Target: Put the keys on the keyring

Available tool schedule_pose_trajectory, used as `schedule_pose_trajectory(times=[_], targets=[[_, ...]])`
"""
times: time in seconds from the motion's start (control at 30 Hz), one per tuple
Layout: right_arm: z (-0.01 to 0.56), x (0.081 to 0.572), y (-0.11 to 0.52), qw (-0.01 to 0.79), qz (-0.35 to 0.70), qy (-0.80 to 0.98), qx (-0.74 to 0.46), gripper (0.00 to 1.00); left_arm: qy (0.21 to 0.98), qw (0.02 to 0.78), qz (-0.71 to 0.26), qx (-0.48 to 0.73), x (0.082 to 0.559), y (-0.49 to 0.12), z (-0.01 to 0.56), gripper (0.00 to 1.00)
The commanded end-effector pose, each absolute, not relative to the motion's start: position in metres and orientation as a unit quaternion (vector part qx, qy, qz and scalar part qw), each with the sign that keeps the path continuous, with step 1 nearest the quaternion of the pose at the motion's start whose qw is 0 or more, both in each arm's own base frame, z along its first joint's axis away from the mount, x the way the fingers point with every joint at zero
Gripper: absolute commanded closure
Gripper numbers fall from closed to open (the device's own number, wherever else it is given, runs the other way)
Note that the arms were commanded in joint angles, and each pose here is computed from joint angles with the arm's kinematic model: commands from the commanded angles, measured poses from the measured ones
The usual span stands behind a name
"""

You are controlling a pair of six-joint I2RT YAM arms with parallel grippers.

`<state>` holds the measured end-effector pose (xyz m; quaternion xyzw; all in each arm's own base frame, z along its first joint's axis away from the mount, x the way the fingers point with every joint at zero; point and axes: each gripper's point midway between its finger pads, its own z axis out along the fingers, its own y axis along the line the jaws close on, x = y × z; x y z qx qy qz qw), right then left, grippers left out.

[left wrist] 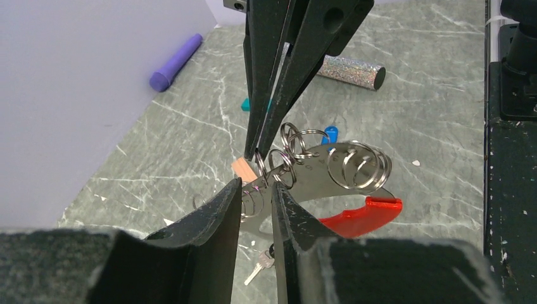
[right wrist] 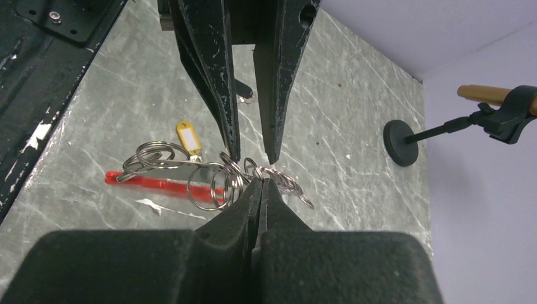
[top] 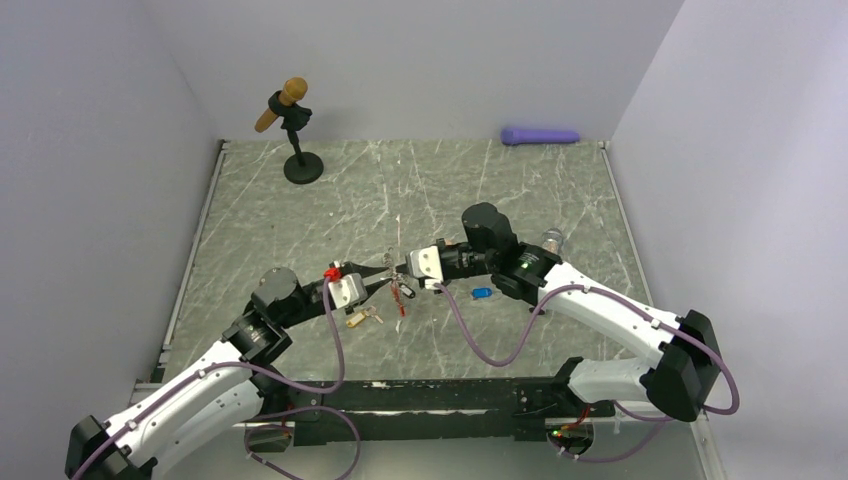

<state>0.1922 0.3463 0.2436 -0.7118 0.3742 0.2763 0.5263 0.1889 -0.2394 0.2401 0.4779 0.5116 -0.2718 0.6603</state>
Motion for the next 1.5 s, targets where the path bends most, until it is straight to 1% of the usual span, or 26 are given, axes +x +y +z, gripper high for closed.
schedule_pose_trajectory(times=[0.0,0.3,0.47,0.53,0.6,0.63,0.77,0.93,1.0,1.07,1.13,1.23,1.37,1.47], targets=[[0.279,0.192,0.357,0.56,0.286,0.339,-0.7,1.0,0.5,0.67,-0.275,0.475,0.19,-0.243,0.247,0.71],[0.278,0.189,0.357,0.557,0.293,0.34,-0.699,1.0,0.501,0.675,-0.276,0.466,0.192,-0.243,0.248,0.72],[0.279,0.187,0.358,0.556,0.301,0.344,-0.694,1.0,0.502,0.669,-0.283,0.469,0.191,-0.245,0.246,0.79],[0.28,0.186,0.357,0.555,0.305,0.346,-0.692,1.0,0.504,0.664,-0.286,0.472,0.19,-0.247,0.244,0.85],[0.28,0.185,0.357,0.555,0.307,0.347,-0.691,1.0,0.507,0.659,-0.288,0.476,0.19,-0.248,0.243,0.97],[0.279,0.185,0.357,0.554,0.309,0.348,-0.691,1.0,0.509,0.658,-0.288,0.476,0.191,-0.248,0.243,1.0],[0.276,0.183,0.355,0.55,0.311,0.35,-0.692,1.0,0.514,0.658,-0.288,0.468,0.192,-0.247,0.244,1.0],[0.269,0.18,0.354,0.538,0.315,0.353,-0.697,1.0,0.547,0.653,-0.284,0.44,0.199,-0.241,0.25,1.0],[0.269,0.18,0.354,0.537,0.318,0.354,-0.697,0.92,0.56,0.641,-0.284,0.441,0.2,-0.242,0.251,1.0],[0.269,0.18,0.355,0.537,0.32,0.353,-0.696,0.87,0.572,0.625,-0.284,0.448,0.201,-0.243,0.251,1.0],[0.27,0.18,0.357,0.538,0.322,0.35,-0.696,0.84,0.584,0.611,-0.282,0.455,0.202,-0.245,0.253,1.0],[0.272,0.18,0.358,0.539,0.32,0.346,-0.698,0.82,0.602,0.583,-0.277,0.47,0.202,-0.245,0.247,1.0],[0.271,0.18,0.358,0.534,0.319,0.345,-0.703,0.82,0.612,0.567,-0.258,0.488,0.204,-0.242,0.246,1.0],[0.267,0.178,0.357,0.526,0.323,0.345,-0.707,0.86,0.614,0.564,-0.25,0.492,0.204,-0.24,0.248,1.0]])
